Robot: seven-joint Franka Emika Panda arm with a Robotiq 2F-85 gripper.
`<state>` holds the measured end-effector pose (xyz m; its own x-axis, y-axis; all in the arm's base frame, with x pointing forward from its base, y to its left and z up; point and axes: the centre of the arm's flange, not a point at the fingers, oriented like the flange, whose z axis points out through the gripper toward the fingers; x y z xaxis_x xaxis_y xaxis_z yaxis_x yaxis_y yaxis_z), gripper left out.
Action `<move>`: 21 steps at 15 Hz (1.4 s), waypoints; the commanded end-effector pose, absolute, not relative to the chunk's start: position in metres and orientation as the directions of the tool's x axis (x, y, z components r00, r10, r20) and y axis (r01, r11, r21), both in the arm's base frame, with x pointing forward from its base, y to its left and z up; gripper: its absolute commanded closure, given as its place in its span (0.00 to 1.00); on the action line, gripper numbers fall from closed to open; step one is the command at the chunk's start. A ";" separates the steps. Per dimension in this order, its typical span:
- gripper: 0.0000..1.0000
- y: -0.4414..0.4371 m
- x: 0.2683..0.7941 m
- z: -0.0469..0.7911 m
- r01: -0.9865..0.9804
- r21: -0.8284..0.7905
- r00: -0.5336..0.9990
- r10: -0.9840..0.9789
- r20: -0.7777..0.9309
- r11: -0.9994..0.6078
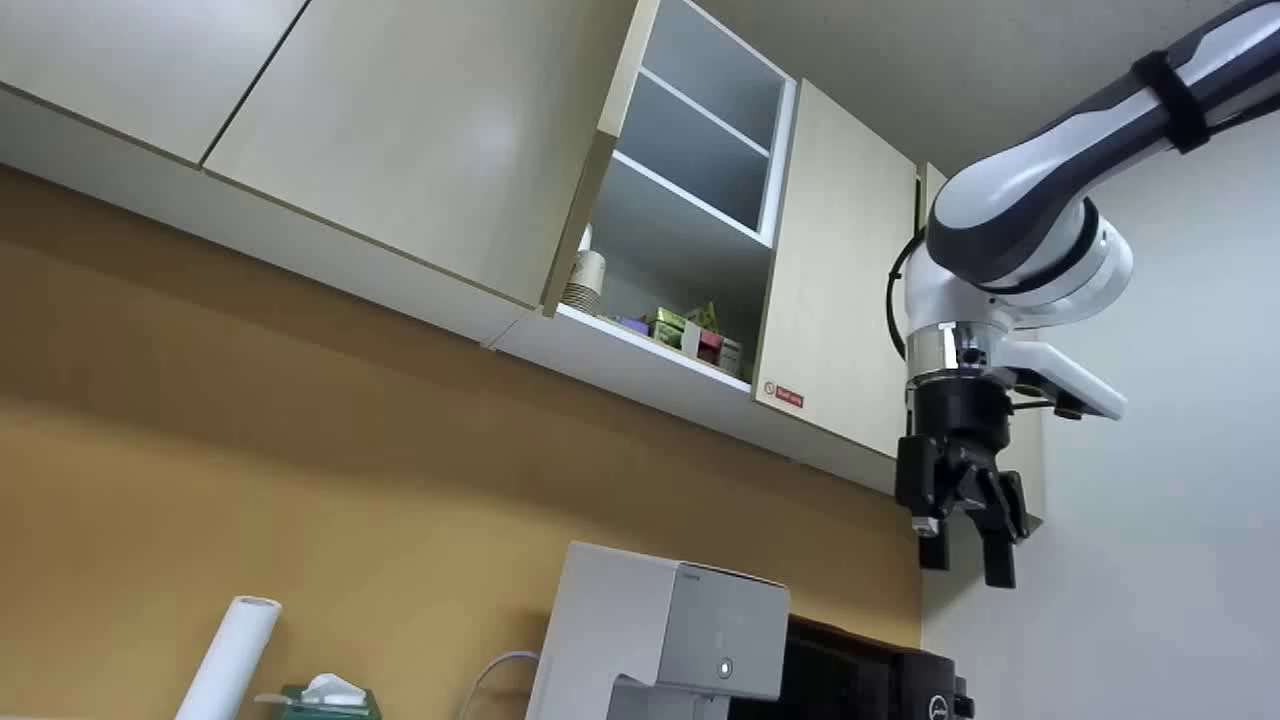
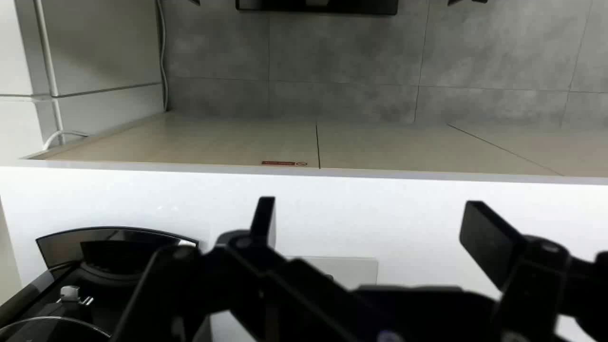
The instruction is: Close the upper kitchen closet
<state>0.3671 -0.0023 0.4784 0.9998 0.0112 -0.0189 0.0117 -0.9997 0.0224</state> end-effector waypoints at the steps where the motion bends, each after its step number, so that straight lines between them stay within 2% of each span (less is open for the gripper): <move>1: 0.00 -0.002 0.367 0.478 0.012 0.022 1.000 0.011 -0.019 -1.000; 10: 0.00 0.001 0.364 0.482 0.029 0.034 1.000 0.029 -0.011 -0.999; 16: 0.00 0.041 0.327 0.529 0.168 0.171 0.986 0.169 -0.011 -0.971; 21: 0.00 0.095 0.275 0.599 0.236 0.205 0.953 0.268 0.141 -0.950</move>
